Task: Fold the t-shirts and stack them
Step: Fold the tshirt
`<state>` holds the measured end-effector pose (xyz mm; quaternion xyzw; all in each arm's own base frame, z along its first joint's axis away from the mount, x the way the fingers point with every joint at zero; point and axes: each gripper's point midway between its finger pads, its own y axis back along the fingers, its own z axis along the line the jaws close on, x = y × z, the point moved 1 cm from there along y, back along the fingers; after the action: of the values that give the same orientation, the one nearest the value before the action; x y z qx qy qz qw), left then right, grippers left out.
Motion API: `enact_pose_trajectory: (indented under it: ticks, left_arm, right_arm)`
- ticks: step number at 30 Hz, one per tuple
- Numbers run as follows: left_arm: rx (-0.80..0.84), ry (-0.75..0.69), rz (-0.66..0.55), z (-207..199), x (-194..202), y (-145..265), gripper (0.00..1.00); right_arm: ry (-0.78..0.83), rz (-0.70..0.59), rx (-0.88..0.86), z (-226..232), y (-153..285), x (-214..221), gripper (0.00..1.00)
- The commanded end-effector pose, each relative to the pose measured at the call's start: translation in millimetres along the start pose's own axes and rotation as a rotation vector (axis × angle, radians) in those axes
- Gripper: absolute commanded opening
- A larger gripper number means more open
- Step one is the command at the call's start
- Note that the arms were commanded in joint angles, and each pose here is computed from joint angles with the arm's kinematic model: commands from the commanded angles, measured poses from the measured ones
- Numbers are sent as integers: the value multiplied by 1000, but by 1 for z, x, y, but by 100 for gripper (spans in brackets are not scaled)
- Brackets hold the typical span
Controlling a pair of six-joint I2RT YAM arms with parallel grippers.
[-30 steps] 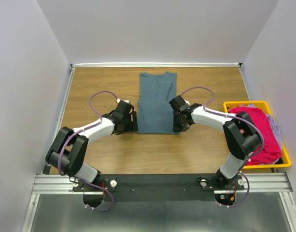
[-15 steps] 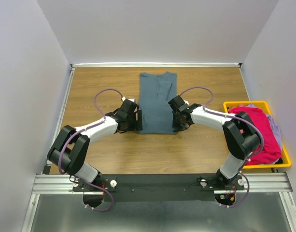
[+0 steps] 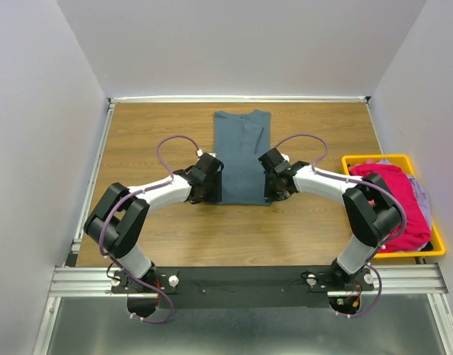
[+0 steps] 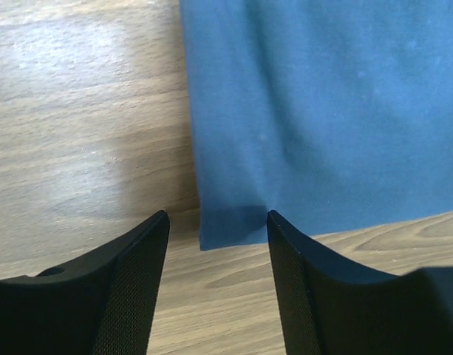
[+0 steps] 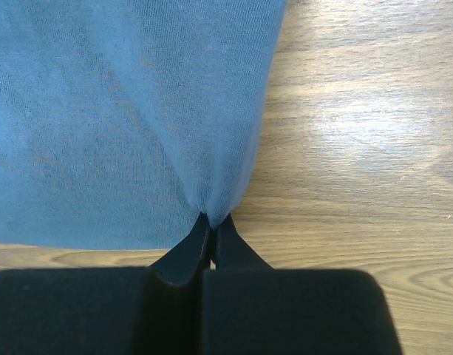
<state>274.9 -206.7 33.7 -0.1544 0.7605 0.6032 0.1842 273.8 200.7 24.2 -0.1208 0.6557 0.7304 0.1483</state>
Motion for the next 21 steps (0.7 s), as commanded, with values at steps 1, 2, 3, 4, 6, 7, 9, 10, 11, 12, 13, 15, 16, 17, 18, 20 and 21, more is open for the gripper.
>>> enact_pose_trajectory:
  ticks: [1,2,3,4,6,7,9,10,11,12,13,15,16,17,18,20,21]
  left_arm:
    - [-80,-16,52,10,18,-8,63]
    - [-88,-19,59,11,20,-9,63]
    - [-94,-16,62,12,22,-9,63]
    - [-105,-15,71,15,26,-11,62]
    - [-118,-19,83,17,30,-13,58]
    - [-121,-22,84,17,31,-14,55]
    - [-132,-33,90,17,34,-14,54]
    - [-141,-35,89,18,34,-14,54]
    - [-146,-39,95,18,36,-13,54]
    - [-150,-42,101,19,38,-13,54]
    - [-150,-46,105,17,39,-13,54]
    - [-152,-49,115,16,43,-13,54]
    - [-151,-50,120,16,45,-13,54]
    - [-151,-59,130,14,48,-13,54]
    - [-150,-66,137,11,51,-13,55]
    - [-155,-75,153,10,56,-13,56]
    - [-157,-88,164,8,60,-13,56]
  right_arm:
    - [82,176,165,-43,-10,57,1]
    - [82,170,159,-42,-9,57,1]
    - [80,166,153,-41,-8,56,1]
    - [80,164,149,-40,-7,56,1]
    - [79,159,146,-40,-6,55,1]
    - [80,156,145,-40,-5,55,1]
    - [81,151,143,-40,-4,54,1]
    - [80,146,143,-40,-3,53,1]
    - [78,141,144,-40,-3,53,1]
    - [80,137,144,-40,-2,52,1]
    - [75,134,143,-40,-2,51,1]
    - [77,131,141,-39,-1,50,1]
    - [77,130,139,-39,-1,50,1]
    - [78,127,140,-39,-1,49,1]
    - [78,127,139,-39,-1,49,1]
    - [79,126,138,-39,-1,49,1]
    - [79,124,138,-39,-1,48,1]
